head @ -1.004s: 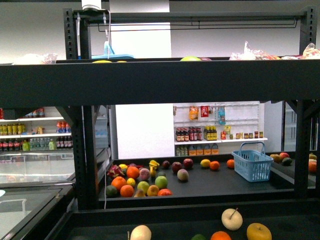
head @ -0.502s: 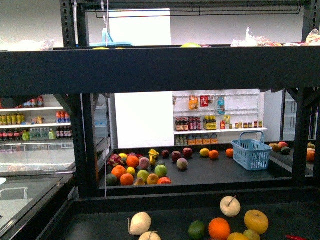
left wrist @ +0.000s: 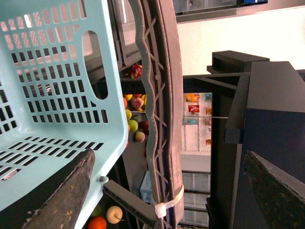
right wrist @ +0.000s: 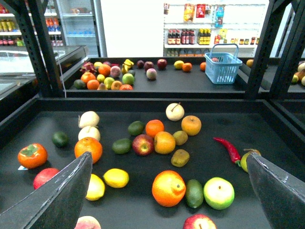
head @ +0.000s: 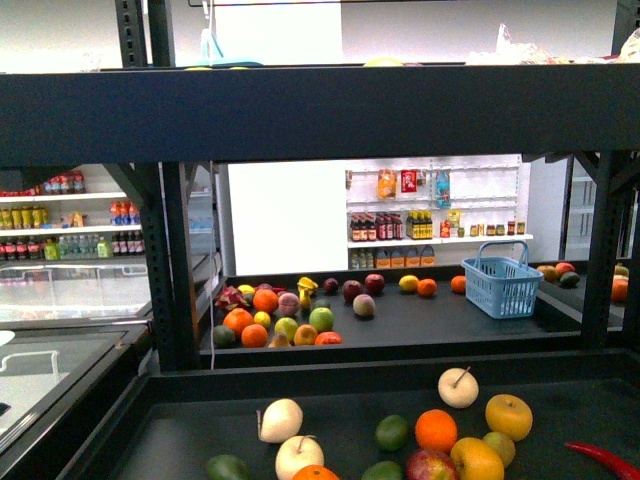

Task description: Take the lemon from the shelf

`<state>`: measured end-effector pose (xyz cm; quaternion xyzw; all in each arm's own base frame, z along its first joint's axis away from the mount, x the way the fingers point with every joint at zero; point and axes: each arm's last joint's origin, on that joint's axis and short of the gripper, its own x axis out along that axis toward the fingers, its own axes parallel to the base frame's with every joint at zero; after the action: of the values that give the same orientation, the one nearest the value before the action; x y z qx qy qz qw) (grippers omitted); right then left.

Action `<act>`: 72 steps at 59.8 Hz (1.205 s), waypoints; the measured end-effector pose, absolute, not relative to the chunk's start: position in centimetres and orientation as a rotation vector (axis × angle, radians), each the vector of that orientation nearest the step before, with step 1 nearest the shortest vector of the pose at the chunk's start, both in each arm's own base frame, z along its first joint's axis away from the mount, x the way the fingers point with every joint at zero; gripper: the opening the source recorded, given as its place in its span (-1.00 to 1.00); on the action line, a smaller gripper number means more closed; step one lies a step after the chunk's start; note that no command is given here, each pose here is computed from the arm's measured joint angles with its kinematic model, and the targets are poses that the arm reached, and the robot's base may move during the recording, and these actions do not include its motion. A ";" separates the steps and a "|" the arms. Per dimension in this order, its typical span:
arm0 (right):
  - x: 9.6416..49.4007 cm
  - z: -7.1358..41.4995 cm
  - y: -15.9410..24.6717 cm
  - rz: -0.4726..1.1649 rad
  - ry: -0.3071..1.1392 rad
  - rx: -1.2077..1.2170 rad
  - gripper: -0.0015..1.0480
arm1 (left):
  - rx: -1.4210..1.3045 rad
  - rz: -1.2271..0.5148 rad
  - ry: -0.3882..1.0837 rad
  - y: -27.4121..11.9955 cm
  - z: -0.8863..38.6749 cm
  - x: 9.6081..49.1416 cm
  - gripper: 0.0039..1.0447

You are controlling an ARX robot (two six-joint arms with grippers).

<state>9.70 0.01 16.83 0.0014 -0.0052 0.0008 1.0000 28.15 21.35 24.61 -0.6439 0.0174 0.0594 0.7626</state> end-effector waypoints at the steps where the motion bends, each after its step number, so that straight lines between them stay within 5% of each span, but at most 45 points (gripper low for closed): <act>1: 9.7 16.8 0.0 0.002 -0.010 0.002 0.86 | -1.397 0.124 0.032 21.3 24.5 28.4 0.85; 45: 9.7 16.8 0.0 0.002 -0.010 0.003 0.86 | -1.348 0.084 -0.006 21.5 25.4 34.7 0.83; 72: 9.7 16.8 0.0 0.002 -0.010 0.003 0.86 | -1.334 0.142 0.059 21.5 23.7 34.6 -0.69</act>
<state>9.70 0.01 16.83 0.0014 -0.0052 0.0008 1.0000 34.61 21.49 23.66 -0.6179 0.0276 0.0658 0.7830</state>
